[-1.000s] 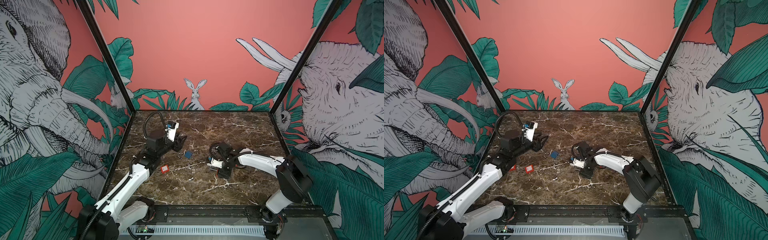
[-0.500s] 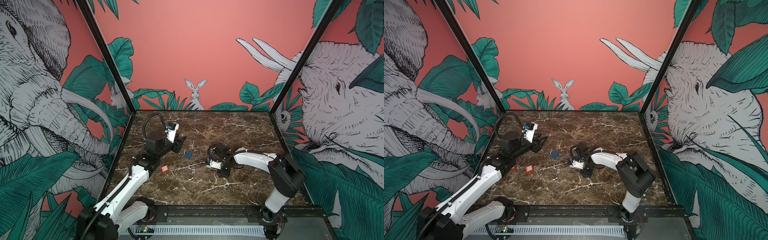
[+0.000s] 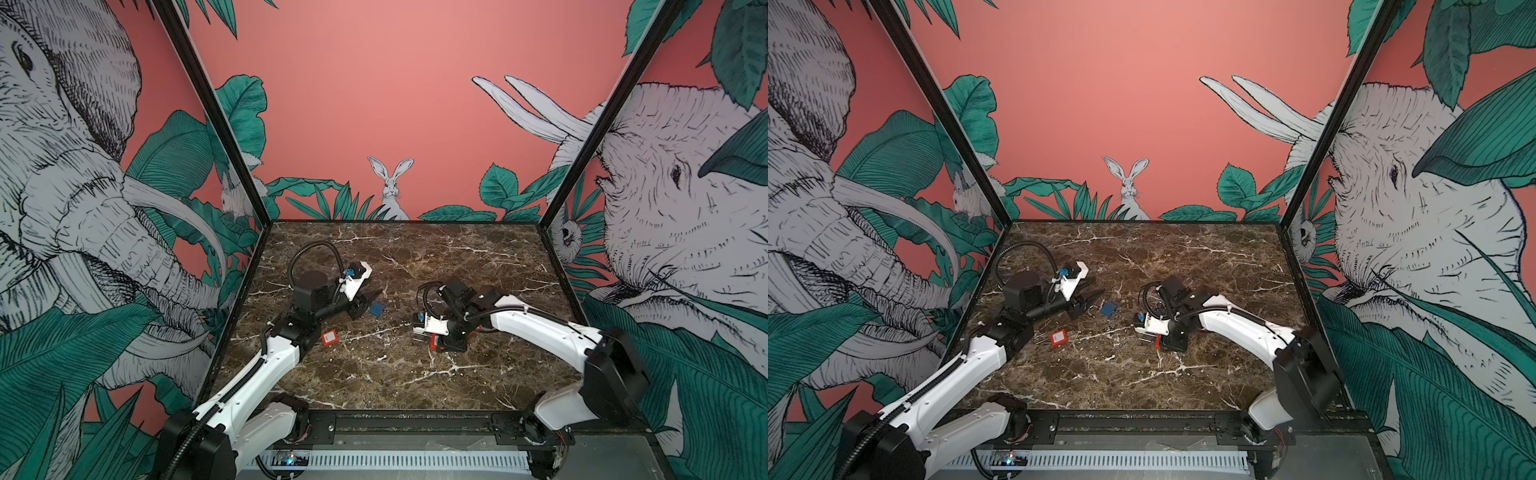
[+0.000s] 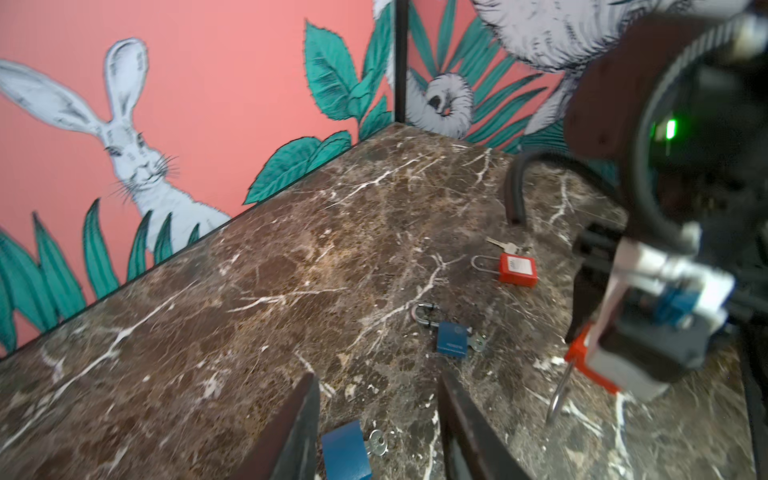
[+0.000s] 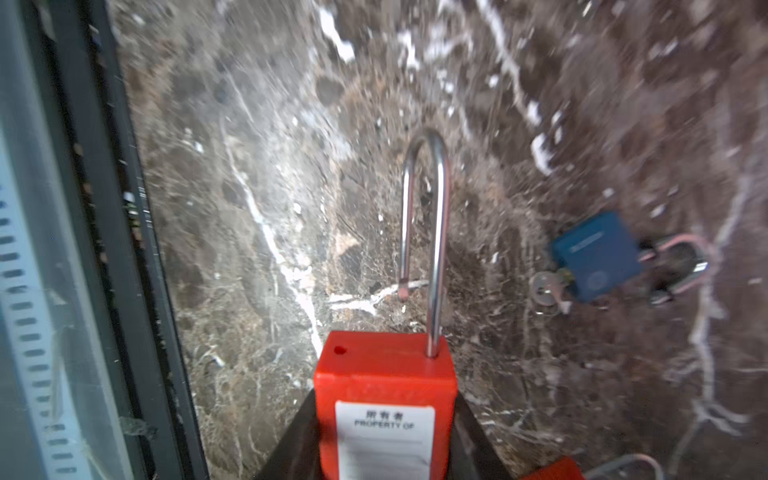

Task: Lock with the key

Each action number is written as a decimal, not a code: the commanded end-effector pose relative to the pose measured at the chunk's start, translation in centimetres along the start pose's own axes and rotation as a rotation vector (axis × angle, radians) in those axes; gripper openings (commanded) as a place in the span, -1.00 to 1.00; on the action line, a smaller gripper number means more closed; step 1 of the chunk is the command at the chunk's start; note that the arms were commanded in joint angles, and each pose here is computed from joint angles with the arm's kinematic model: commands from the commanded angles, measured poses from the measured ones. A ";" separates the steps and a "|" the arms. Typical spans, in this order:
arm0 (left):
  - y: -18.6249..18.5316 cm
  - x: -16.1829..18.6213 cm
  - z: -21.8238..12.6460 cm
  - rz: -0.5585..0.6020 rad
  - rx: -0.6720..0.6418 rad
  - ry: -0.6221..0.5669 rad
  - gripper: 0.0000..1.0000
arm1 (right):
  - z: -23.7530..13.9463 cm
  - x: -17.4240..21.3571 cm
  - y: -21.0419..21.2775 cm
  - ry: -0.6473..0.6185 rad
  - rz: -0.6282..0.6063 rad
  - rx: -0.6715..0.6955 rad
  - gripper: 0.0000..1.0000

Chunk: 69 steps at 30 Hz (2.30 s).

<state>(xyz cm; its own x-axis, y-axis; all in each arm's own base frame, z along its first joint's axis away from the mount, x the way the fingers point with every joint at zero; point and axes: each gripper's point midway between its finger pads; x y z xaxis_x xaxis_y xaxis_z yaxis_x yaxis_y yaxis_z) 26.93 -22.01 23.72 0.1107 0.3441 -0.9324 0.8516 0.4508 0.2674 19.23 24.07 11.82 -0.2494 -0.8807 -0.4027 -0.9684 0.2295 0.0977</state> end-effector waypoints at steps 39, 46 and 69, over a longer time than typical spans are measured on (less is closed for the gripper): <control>-11.2 -3.5 5.2 0.216 0.606 -0.207 -0.54 | -8.1 -3.7 -0.5 -0.161 -0.178 0.117 -0.50; -11.5 -3.5 5.5 0.192 0.626 -0.201 -0.95 | -8.3 -3.8 -0.5 -0.173 -0.181 0.125 -0.47; -11.1 -7.7 5.4 0.098 0.639 -0.398 -1.00 | -12.0 -3.2 -0.6 -0.273 -0.036 0.013 -0.01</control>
<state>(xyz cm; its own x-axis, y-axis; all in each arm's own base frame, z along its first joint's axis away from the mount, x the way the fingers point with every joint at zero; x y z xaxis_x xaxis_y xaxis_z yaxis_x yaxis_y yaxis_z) 20.33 -34.10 25.08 0.2417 0.0411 -0.9695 0.9611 -0.1474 0.2334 21.37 21.28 23.18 -0.2165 -0.7636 -0.6083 -0.9681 0.2483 0.0328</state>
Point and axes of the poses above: each gripper's point midway between its finger pads, its own z axis out along the fingers, its own y axis along the line the jaws close on, x = y × z, and after that the axes turned 10 degrees about z, right-handed
